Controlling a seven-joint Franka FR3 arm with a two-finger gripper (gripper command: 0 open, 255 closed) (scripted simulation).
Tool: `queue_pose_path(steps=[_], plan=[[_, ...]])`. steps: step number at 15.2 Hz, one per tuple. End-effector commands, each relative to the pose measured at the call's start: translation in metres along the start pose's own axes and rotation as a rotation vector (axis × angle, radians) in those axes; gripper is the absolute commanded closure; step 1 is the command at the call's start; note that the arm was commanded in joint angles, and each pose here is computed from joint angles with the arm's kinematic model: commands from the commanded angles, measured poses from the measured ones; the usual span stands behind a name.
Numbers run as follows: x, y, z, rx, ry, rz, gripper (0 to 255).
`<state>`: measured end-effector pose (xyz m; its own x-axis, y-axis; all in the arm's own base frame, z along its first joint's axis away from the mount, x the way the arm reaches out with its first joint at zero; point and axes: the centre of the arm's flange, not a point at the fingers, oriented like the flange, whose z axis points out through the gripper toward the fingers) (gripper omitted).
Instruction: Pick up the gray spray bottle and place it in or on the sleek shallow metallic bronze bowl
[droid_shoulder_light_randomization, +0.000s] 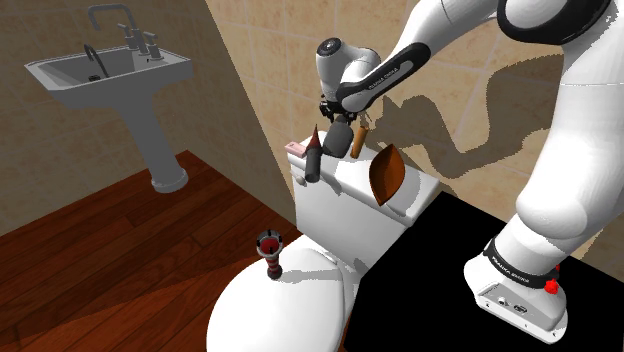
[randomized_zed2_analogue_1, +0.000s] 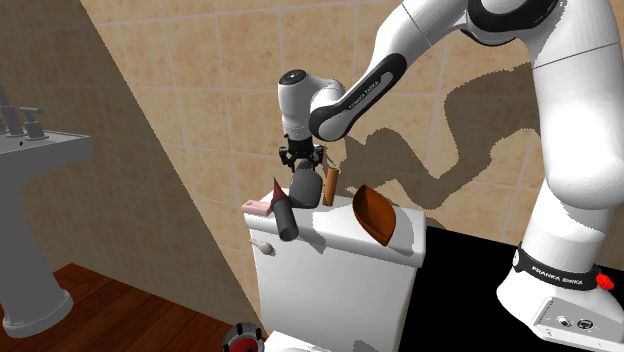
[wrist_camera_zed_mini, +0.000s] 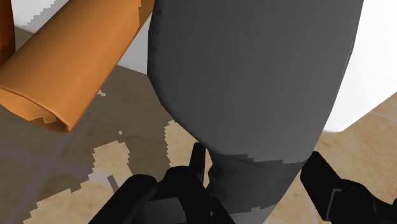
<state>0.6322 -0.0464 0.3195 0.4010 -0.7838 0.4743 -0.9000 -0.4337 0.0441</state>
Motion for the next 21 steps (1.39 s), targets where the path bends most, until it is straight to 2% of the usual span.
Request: queue_pose_path(steps=[1,21], plan=[[0.000,0.000,0.000,0.000,0.000,0.000,255],[0.048,0.004,-0.088,0.000,0.000,0.000,255]])
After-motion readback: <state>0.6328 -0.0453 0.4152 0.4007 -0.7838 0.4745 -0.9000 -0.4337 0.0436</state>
